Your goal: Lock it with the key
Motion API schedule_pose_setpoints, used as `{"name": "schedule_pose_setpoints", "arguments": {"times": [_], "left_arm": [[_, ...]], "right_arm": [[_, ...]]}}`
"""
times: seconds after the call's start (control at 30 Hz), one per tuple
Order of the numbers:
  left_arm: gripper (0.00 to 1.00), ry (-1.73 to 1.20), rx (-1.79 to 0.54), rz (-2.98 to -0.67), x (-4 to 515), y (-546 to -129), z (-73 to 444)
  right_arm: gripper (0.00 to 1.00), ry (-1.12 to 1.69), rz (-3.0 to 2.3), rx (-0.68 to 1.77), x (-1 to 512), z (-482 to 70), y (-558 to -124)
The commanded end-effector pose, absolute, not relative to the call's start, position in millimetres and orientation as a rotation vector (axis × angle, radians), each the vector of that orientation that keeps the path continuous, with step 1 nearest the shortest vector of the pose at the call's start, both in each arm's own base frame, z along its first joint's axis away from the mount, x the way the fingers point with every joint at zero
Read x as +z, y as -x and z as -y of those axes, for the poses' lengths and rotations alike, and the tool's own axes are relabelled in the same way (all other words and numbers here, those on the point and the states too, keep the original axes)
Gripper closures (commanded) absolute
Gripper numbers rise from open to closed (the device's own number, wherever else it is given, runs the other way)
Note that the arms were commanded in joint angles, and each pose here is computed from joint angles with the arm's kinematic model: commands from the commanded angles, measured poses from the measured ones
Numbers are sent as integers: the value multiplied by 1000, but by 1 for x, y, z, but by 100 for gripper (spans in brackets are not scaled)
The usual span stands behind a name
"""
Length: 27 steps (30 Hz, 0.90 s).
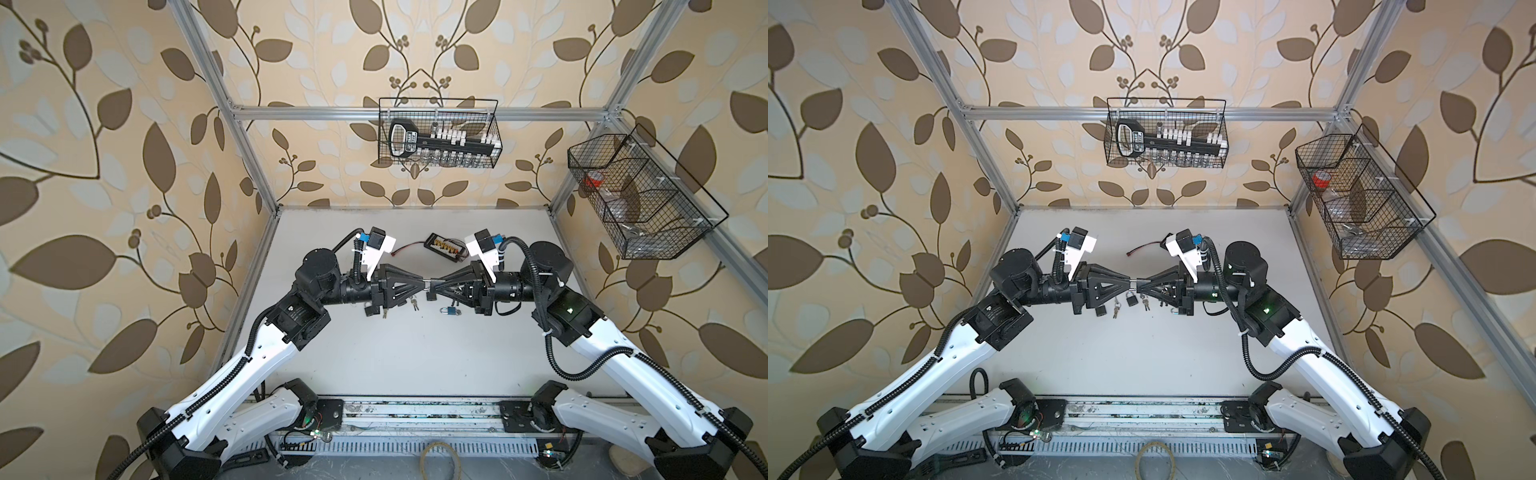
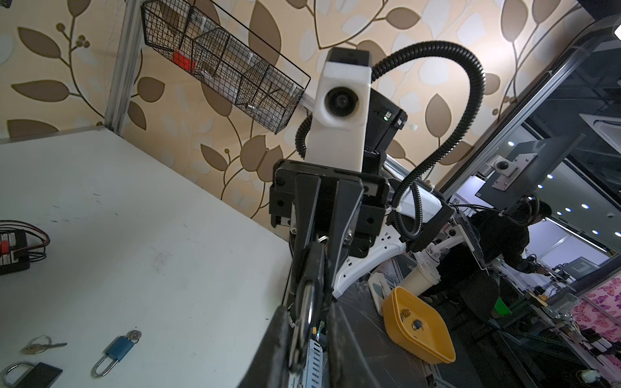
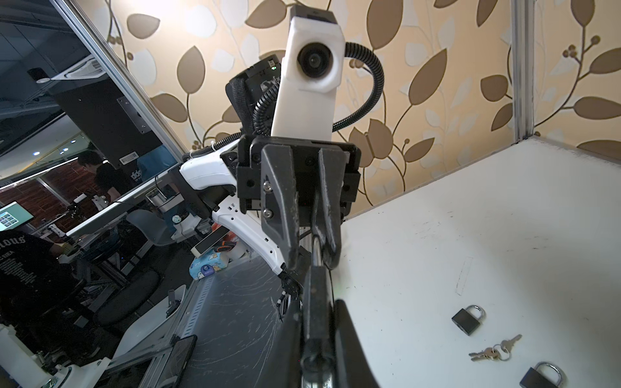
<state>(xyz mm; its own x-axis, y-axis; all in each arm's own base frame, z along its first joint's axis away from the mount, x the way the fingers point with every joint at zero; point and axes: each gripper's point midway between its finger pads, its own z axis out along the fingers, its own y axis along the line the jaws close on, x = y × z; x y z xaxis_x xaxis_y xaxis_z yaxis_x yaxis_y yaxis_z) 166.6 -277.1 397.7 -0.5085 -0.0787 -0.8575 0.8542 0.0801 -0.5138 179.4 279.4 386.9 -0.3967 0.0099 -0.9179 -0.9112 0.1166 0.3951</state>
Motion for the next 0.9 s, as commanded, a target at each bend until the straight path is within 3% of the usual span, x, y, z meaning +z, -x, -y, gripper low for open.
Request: {"name": "schedule_pose_setpoints", "arguments": {"times": [0.0, 0.5, 0.87], "left_arm": [[80, -834, -1523, -1504, 414, -158, 275], [80, -833, -1521, -1501, 416, -157, 275], [96, -834, -1520, -1506, 414, -157, 274]], "right_arm": [[100, 916, -1513, 1385, 396, -278, -176], [100, 908, -1495, 1370, 402, -275, -175], [100, 902, -1500, 1358, 400, -275, -177]]}}
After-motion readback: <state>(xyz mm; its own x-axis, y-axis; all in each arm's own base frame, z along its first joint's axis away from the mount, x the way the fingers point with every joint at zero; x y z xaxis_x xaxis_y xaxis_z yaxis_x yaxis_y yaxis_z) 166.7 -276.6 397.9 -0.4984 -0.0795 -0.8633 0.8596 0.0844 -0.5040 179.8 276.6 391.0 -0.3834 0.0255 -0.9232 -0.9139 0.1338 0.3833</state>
